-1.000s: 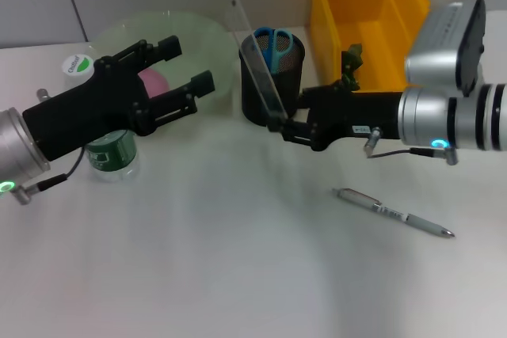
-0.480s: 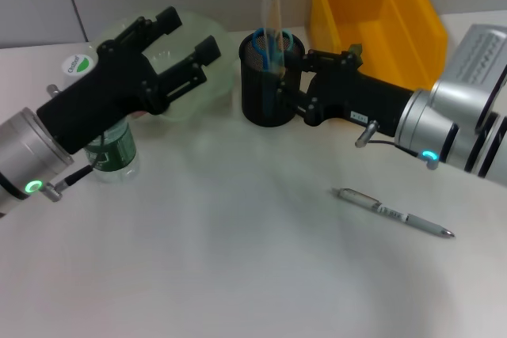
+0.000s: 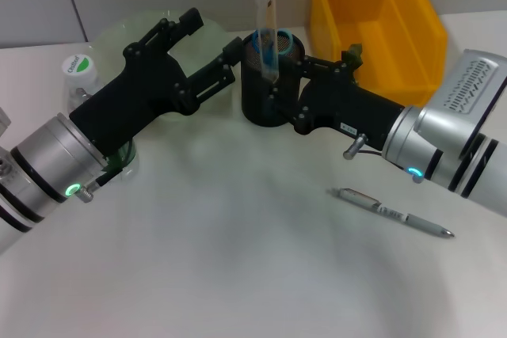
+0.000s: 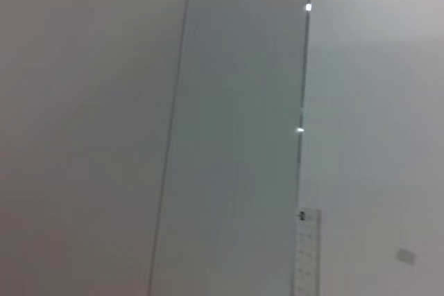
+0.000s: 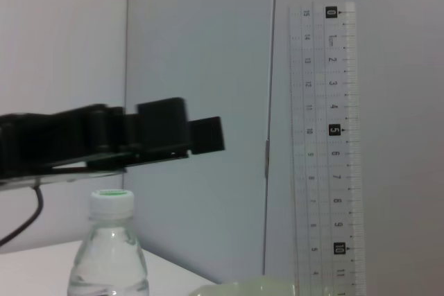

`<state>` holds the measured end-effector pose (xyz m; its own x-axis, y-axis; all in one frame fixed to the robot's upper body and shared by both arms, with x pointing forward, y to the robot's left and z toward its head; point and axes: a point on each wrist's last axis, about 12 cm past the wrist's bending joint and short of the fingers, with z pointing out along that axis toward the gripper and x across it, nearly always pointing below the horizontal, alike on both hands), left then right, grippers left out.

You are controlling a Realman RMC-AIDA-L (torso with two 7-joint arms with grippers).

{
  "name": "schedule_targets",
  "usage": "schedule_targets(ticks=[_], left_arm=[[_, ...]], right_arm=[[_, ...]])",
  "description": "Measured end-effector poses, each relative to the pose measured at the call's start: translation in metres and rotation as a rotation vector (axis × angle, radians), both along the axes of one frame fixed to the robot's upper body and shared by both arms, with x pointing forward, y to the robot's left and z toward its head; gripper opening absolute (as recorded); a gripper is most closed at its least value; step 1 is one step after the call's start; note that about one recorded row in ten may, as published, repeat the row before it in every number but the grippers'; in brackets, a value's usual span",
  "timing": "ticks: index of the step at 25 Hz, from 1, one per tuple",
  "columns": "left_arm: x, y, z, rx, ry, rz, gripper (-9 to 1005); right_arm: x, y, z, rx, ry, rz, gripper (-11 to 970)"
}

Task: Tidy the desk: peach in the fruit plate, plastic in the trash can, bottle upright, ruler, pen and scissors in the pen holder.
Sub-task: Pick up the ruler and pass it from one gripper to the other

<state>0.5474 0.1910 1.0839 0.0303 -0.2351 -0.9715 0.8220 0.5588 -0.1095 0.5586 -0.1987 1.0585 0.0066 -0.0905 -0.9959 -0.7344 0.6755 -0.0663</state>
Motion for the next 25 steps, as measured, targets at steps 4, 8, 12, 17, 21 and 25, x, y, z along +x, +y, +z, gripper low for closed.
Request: schedule_targets(ticks=[4,8,12,17,21,25], left_arm=[[-0.001,-0.009,-0.001,0.006,-0.008,0.021,750],[-0.003,-0.017,-0.002,0.009,-0.023,0.058,750],[-0.007,-0.026,-0.002,0.025,-0.040,0.073,750],[-0.006,-0.027,-0.003,0.035,-0.029,0.084,750],[-0.005,-0.026,-0.004,0.044,-0.021,0.094,750],[-0.004,-0.026,-0.005,0.049,-0.017,0.097,749]], right_arm=[[-0.003,0.006,-0.003,0.009,-0.004,0.004,376],[-0.007,0.013,-0.005,0.020,-0.017,0.000,377],[-0.011,0.022,-0.011,-0.014,-0.014,0.006,377],[-0.015,0.029,-0.014,-0.030,-0.027,0.010,377],[-0.015,0.029,-0.016,-0.041,-0.020,0.006,378],[-0.016,0.029,-0.016,-0.042,-0.019,0.005,378]])
